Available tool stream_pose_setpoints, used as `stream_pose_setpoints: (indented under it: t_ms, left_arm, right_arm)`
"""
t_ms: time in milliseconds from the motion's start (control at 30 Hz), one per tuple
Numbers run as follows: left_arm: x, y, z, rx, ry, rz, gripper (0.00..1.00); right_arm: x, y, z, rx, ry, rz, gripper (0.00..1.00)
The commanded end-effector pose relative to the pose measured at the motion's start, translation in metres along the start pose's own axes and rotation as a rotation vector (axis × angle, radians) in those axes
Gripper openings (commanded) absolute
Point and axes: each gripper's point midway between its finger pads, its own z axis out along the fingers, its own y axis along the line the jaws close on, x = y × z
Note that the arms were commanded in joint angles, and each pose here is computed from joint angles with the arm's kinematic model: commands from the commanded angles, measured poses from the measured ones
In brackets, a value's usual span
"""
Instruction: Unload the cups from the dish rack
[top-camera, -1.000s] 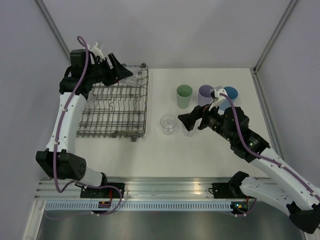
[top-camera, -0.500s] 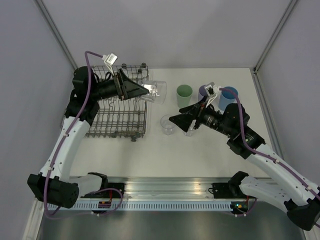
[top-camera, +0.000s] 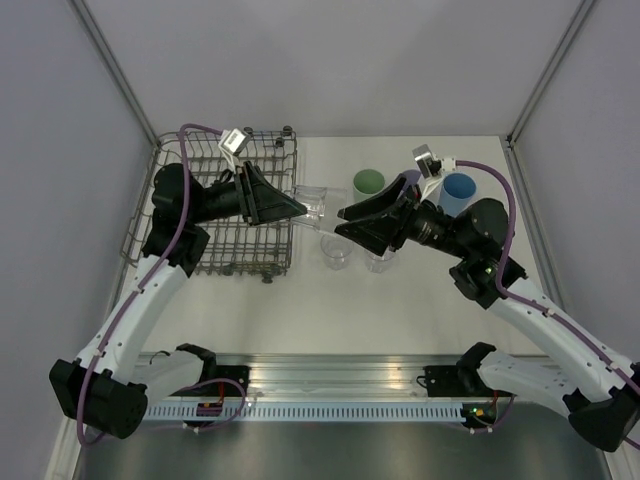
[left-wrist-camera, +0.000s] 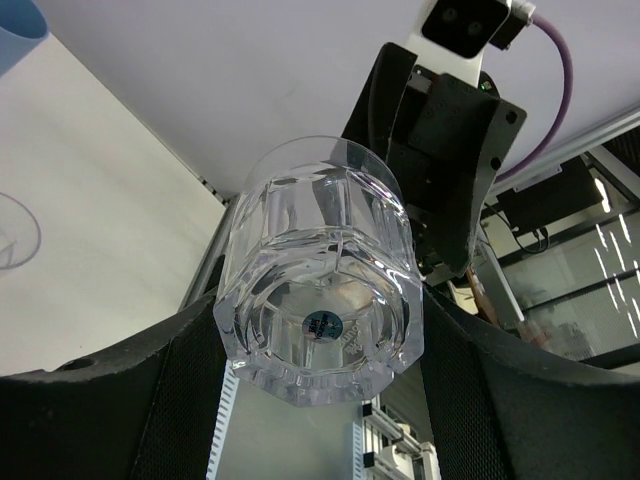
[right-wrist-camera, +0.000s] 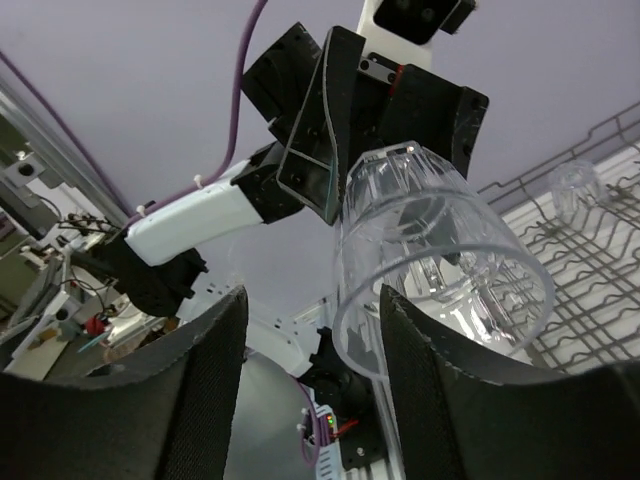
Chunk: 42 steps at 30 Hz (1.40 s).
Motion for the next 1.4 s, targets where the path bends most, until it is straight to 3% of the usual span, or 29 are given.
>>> stream_pose_setpoints:
  t_ms: [0,133,233,267,300,433,467,533,600,667,767,800,833,1033,1100,1233,1367]
  left_arm:
    - [0.000,-0.032,-0.001,0.082,-0.010,0.071,0.02]
    - [0.003,-0.031,-0.001,0.082,-0.005,0.073,0.02]
    - [0.003,-0.031,-0.001,0.082,-0.005,0.076,0.02]
    - [0.004,-0.031,-0.001,0.081,-0.003,0.073,0.02]
    - [0.005,-0.031,-0.001,0.082,0.000,0.073,0.02]
    - [0.004,-0.030,-0.001,0.080,-0.003,0.076,0.07]
    - [0.004,-0.031,-0.001,0.081,-0.003,0.079,0.13]
    - [0.003,-0.028,-0.001,0.072,-0.009,0.076,0.53]
    - [0.004,-0.025,-0.001,0.062,-0.011,0.072,0.83]
    - [0.003,-0.017,0.000,0.014,-0.020,0.058,0.99]
    - [-0.013,-0.002,-0.001,-0.106,-0.088,0.141,1.00]
    - [-0.008,0.015,-0.005,-0.189,-0.082,0.094,1.00]
    - [-0.018,0.027,-0.008,-0.268,-0.128,0.135,1.00]
    - [-0.024,0.101,-0.037,-0.643,-0.213,0.102,1.00]
    - [-0.021,0.108,-0.042,-0.686,-0.204,0.102,1.00]
    - [-0.018,0.113,-0.056,-0.766,-0.182,0.150,1.00]
    - [-0.013,0.112,-0.076,-0.860,-0.162,0.201,1.00]
  right_arm:
    - [-0.021,0.033,0.007,-0.147,-0.023,-0.014,0.59]
    - [-0.019,0.033,0.010,-0.161,-0.011,0.006,0.46]
    - [-0.019,0.034,0.008,-0.164,-0.011,0.000,0.26]
    - [-0.018,0.034,0.008,-0.164,-0.007,0.000,0.07]
    - [-0.018,0.034,0.008,-0.163,-0.007,-0.002,0.02]
    - [-0.018,0.035,0.006,-0.159,-0.003,-0.017,0.00]
    - [-0.016,0.033,0.006,-0.151,0.002,-0.024,0.00]
    - [-0.016,0.034,0.005,-0.148,0.004,-0.035,0.00]
    - [-0.015,0.031,0.004,-0.132,0.008,-0.050,0.00]
    - [-0.012,0.025,0.002,-0.092,0.021,-0.053,0.00]
    - [-0.006,0.008,-0.003,0.015,0.065,-0.099,0.00]
    - [-0.015,0.000,-0.005,0.082,0.041,-0.126,0.00]
    - [-0.014,-0.009,-0.008,0.129,0.050,-0.166,0.00]
    - [0.006,-0.075,-0.046,0.537,0.179,-0.174,0.00]
    - [0.004,-0.085,-0.058,0.617,0.208,-0.219,0.01]
    - [0.010,-0.129,-0.108,0.945,0.315,-0.284,0.00]
    - [0.018,-0.155,-0.141,1.127,0.426,-0.304,0.00]
